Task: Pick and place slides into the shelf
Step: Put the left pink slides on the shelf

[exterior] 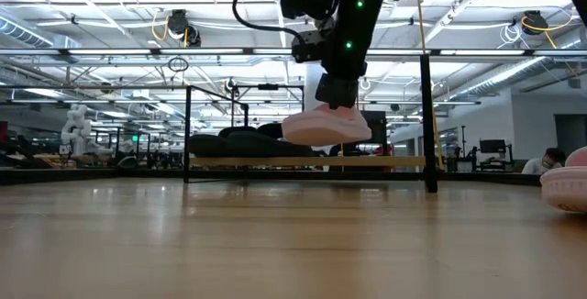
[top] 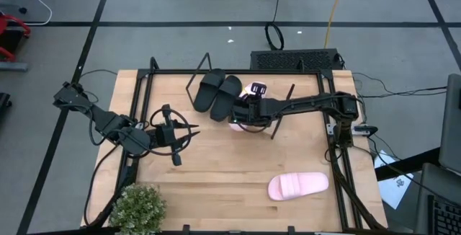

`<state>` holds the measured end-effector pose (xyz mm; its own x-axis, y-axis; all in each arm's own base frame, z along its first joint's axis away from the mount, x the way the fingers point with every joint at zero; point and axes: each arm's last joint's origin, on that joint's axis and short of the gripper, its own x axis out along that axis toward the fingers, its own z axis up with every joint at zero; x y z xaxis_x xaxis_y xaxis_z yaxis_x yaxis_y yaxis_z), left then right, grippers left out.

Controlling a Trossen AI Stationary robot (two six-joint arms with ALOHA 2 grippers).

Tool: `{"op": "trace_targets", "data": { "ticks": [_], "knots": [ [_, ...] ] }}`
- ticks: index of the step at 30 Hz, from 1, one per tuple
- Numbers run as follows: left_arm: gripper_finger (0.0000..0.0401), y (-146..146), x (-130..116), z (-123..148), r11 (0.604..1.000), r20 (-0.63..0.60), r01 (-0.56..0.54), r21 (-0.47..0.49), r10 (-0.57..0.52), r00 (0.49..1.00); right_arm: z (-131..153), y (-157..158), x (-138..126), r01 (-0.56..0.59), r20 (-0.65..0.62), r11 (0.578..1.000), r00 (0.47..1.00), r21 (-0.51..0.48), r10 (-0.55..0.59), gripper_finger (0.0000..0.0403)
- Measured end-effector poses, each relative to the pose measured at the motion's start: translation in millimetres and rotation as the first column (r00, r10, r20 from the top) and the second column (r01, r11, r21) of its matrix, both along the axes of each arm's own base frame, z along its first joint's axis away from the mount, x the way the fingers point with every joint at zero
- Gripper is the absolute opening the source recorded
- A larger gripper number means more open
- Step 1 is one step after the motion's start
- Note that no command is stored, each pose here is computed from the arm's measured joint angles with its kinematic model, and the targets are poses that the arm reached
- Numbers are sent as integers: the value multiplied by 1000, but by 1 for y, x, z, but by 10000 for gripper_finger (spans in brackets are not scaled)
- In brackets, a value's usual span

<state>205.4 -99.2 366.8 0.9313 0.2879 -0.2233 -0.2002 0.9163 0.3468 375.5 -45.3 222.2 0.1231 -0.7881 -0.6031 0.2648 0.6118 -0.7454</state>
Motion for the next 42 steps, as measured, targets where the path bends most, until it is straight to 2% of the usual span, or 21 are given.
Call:
{"op": "trace_targets", "data": {
  "ticks": [6, 34, 42],
  "knots": [
    [86, 2, 1, 0, 1000, -2, -8, 8, 8, 1000, 1, -8, 3, 11, 40, 1000, 999, -1, -11, 0],
    [86, 4, 2, 0, 1000, 0, -18, 4, 18, 1000, 0, -12, 2, 4, 22, 1000, 1000, 26, -5, 0],
    [86, 4, 2, 0, 1000, 1, -18, 3, 18, 1000, -25, -11, -2, -23, 32, 999, 999, 43, 21, 0]
  ]
}}
